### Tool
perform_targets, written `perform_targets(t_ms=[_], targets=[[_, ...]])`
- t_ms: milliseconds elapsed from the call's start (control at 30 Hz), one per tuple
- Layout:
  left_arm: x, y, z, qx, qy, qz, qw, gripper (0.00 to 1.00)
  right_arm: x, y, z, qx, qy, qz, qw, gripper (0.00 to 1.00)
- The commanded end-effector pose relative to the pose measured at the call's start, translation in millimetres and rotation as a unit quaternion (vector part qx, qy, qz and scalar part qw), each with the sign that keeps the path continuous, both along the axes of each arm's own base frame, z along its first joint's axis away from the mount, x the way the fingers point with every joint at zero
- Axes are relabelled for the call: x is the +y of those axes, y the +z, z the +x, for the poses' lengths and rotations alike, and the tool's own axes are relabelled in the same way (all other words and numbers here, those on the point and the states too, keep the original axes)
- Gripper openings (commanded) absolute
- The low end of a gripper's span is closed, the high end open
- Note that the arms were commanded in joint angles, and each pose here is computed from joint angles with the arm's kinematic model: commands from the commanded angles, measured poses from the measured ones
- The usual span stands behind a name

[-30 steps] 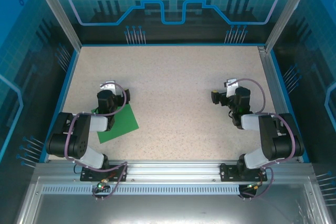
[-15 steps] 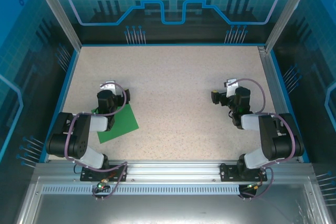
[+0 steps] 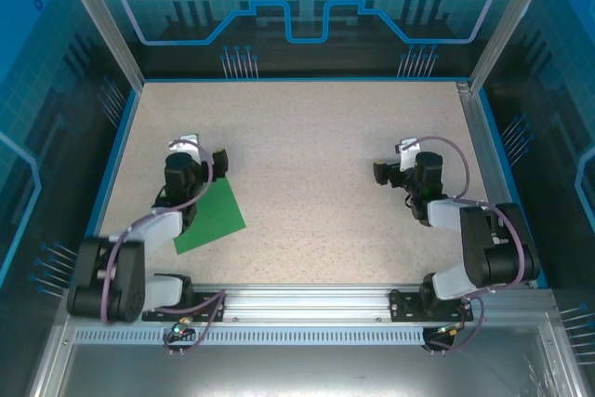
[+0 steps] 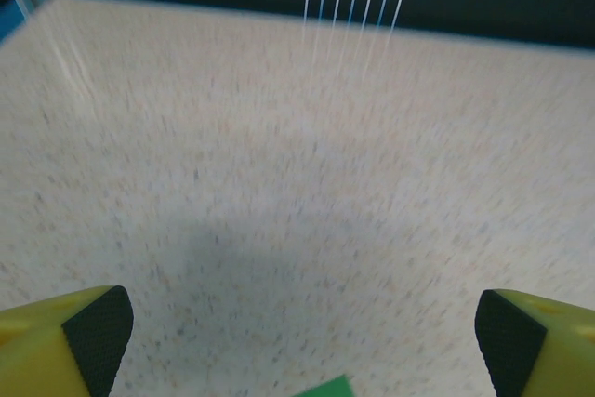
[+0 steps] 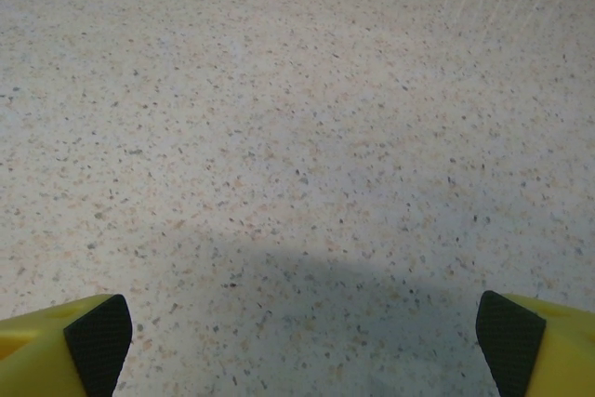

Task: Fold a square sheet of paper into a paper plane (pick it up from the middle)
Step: Move the square sheet of paper to the center of the table.

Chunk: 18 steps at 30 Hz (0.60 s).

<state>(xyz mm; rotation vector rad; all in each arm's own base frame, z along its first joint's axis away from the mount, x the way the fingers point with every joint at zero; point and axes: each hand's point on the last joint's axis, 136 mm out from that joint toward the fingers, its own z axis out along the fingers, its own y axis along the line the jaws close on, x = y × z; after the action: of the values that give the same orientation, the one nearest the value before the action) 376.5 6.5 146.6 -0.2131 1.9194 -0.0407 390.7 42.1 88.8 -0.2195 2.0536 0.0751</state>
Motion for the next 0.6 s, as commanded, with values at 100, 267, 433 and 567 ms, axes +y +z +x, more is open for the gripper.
perform_targets(t_ms=[100, 267, 433, 567], targets=[[17, 29, -57, 0.064, 0.142, -0.204, 0.967, 0.99, 14, 64, -13, 0.044, -0.019, 0.062, 0.997, 0.99], [-41, 4, -82, 0.162, 0.036, -0.323, 0.932, 0.99, 16, 80, -43, 0.173, -0.092, 0.182, 0.963, 0.99], [-64, -57, -111, 0.263, 0.047, -0.374, 0.888, 0.99, 87, 103, -57, 0.207, 0.067, 0.292, 0.931, 0.99], [-61, -88, -127, 0.296, 0.078, -0.371, 0.877, 0.99, 121, 101, -72, 0.217, 0.1, 0.235, 0.942, 0.99]])
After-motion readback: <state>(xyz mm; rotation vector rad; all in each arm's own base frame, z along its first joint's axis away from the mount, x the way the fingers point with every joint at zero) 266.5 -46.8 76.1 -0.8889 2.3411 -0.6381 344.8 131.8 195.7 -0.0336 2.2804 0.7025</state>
